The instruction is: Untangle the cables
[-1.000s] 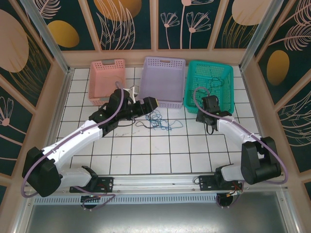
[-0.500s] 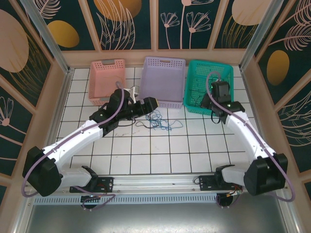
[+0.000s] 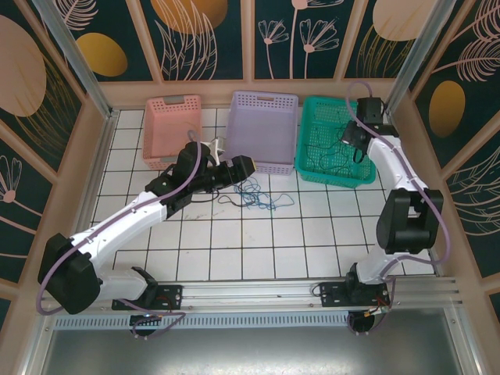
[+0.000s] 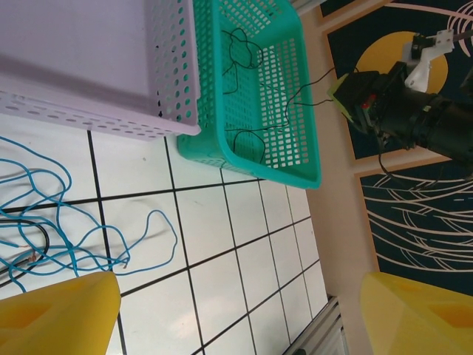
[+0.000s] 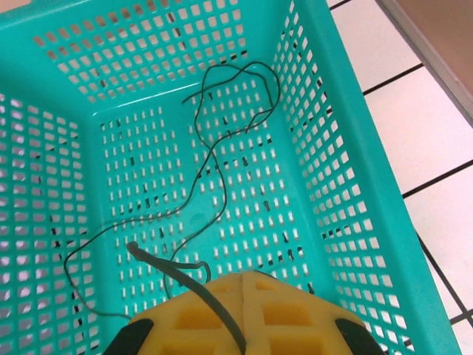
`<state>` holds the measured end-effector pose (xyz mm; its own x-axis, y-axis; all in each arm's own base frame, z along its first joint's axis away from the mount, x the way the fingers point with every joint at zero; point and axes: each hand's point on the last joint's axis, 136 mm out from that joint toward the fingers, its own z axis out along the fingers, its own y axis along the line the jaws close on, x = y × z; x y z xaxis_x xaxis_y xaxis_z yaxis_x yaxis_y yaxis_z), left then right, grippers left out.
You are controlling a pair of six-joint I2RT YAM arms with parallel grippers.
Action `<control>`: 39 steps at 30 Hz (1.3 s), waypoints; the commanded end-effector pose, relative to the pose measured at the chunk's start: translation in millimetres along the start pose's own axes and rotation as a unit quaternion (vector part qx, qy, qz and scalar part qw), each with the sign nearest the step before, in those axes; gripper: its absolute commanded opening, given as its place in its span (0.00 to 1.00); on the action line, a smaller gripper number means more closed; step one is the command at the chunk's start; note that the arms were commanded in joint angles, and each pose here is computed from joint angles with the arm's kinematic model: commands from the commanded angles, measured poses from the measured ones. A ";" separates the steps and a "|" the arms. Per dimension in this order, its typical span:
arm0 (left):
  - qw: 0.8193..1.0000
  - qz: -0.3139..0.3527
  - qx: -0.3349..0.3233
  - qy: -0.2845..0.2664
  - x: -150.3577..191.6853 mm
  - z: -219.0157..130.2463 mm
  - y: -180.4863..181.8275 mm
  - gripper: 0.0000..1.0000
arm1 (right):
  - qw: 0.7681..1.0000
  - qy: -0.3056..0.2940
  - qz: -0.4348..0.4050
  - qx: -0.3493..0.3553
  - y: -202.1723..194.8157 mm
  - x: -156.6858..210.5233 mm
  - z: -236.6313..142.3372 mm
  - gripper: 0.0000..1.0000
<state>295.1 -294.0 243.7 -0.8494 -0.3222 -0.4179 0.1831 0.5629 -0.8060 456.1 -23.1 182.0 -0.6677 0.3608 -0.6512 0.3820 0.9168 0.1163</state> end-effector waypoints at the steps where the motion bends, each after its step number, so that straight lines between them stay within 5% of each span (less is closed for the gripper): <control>1: 1.000 0.002 0.005 -0.021 -6.5 -10.0 -7.9 0.84 | 0.998 0.050 0.008 0.049 -22.0 30.4 13.6 0.05; 4: 0.999 -0.009 -0.033 -0.025 -4.5 -14.1 7.6 0.84 | 0.999 0.029 0.014 0.042 -19.9 35.3 -4.7 0.41; 7: 0.995 -0.037 -0.093 -0.017 11.5 -15.7 45.7 0.84 | 1.000 -0.011 0.010 0.017 -8.4 27.5 -40.1 0.52; 13: 0.972 -0.115 -0.203 0.023 53.6 -16.1 122.9 0.81 | 0.996 -0.035 -0.028 -0.074 43.0 48.8 -114.1 0.51; 20: 0.961 -0.187 -0.204 0.015 59.9 -13.3 168.1 0.75 | 0.935 0.091 -0.164 -0.301 160.6 185.5 -141.3 0.46; 23: 0.959 -0.194 -0.204 0.018 55.1 -3.0 174.3 0.73 | 0.916 0.155 -0.227 -0.290 183.1 227.7 -119.2 0.46; 34: 0.952 -0.186 -0.242 0.016 35.0 31.4 192.5 0.70 | 0.869 0.190 -0.398 -0.226 205.2 273.4 -50.5 0.52; 39: 0.952 -0.191 -0.238 0.013 28.7 42.9 192.1 0.67 | 0.867 0.205 -0.403 -0.208 199.1 285.6 -37.2 0.40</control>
<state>311.5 -224.1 52.5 -0.8373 -0.5384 -0.0952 -0.3866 0.7061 -0.5933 321.7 272.6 53.3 -0.8251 -0.4318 -0.3644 -0.4948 0.8635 0.0972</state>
